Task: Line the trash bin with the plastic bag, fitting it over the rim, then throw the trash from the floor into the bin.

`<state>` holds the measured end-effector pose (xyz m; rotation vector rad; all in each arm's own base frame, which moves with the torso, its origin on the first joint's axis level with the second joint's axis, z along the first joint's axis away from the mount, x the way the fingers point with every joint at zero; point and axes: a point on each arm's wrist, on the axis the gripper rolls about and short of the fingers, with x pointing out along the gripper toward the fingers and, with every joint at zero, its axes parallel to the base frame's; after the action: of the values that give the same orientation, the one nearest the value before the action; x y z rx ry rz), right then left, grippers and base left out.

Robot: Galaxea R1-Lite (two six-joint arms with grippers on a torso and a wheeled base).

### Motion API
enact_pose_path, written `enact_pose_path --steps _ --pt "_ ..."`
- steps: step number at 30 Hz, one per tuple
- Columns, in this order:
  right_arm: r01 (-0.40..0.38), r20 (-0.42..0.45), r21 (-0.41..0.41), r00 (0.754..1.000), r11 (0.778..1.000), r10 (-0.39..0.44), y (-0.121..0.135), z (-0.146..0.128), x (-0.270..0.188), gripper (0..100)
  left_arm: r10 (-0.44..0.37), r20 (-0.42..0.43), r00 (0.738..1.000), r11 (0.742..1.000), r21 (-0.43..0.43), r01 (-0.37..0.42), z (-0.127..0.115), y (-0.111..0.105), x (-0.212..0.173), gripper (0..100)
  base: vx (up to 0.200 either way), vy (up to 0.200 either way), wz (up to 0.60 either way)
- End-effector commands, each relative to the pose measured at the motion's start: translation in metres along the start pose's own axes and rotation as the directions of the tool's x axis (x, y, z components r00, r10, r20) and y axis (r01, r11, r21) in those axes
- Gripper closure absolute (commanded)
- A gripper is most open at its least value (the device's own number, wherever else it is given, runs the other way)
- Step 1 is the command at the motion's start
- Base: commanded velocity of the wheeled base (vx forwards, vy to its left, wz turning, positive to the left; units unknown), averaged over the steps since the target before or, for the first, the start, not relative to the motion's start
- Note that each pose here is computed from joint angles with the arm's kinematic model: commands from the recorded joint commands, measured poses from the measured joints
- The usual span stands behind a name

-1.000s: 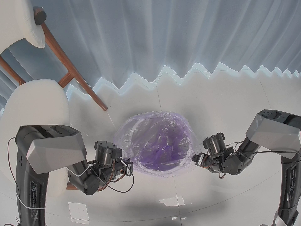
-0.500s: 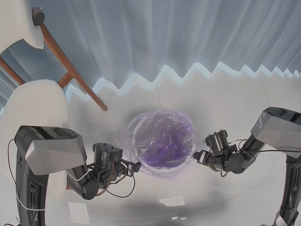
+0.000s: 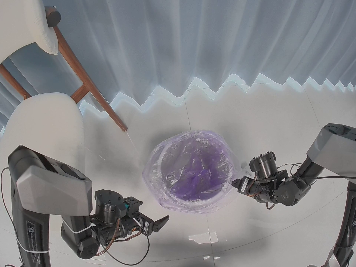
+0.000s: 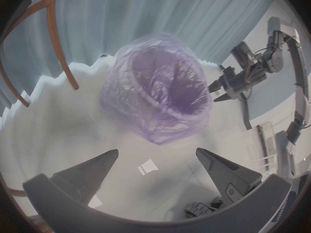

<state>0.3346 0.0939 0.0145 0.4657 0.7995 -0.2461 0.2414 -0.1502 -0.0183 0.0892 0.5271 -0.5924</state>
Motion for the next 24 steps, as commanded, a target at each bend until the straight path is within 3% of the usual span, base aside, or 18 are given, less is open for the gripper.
enact_pose_path --steps 1,3,5,7,8,13,19,24 --pt "-0.026 0.023 -0.009 0.999 1.0 0.026 -0.006 0.004 -0.034 0 -0.134 0.109 0.985 0.99 0.05 0.13 0.027 -0.015 -0.037 0 0.0 0.0 0.0" --pt "-0.032 0.027 -0.016 0.999 0.999 0.033 -0.007 0.004 -0.04 0 -0.165 0.139 0.977 0.986 0.062 0.157 0.034 -0.018 -0.042 0 0.0 0.0 0.0" --pt "-0.066 0.043 -0.03 0.997 0.997 0.068 -0.009 0.004 -0.064 0 -0.234 0.215 0.948 0.971 0.096 0.218 0.052 -0.028 -0.06 0 0.0 0.0 0.0" --pt "-0.072 0.047 -0.031 0.996 0.997 0.074 -0.009 0.003 -0.069 0 -0.24 0.225 0.944 0.97 0.1 0.223 0.054 -0.029 -0.064 0 0.0 0.0 0.0" --pt "-0.117 0.064 -0.03 0.991 0.993 0.119 -0.013 0.005 -0.093 0 -0.278 0.287 0.917 0.96 0.125 0.252 0.067 -0.035 -0.087 0 0.0 0.0 0.0" --pt "-0.196 0.101 -0.046 0.975 0.98 0.2 -0.021 0.01 -0.131 0 -0.303 0.381 0.873 0.952 0.149 0.266 0.101 -0.031 -0.125 0 0.0 0.0 0.0" --pt "-0.175 0.079 -0.064 0.981 0.983 0.18 -0.033 0.004 -0.149 0 -0.295 0.362 0.884 0.955 0.103 0.276 0.159 -0.021 -0.172 0 0.0 0.0 0.0" --pt "-0.182 0.091 -0.065 0.978 0.981 0.187 -0.034 0.004 -0.154 0 -0.309 0.329 0.892 0.949 0.043 0.313 0.183 -0.022 -0.203 0 0.0 0.0 0.0"
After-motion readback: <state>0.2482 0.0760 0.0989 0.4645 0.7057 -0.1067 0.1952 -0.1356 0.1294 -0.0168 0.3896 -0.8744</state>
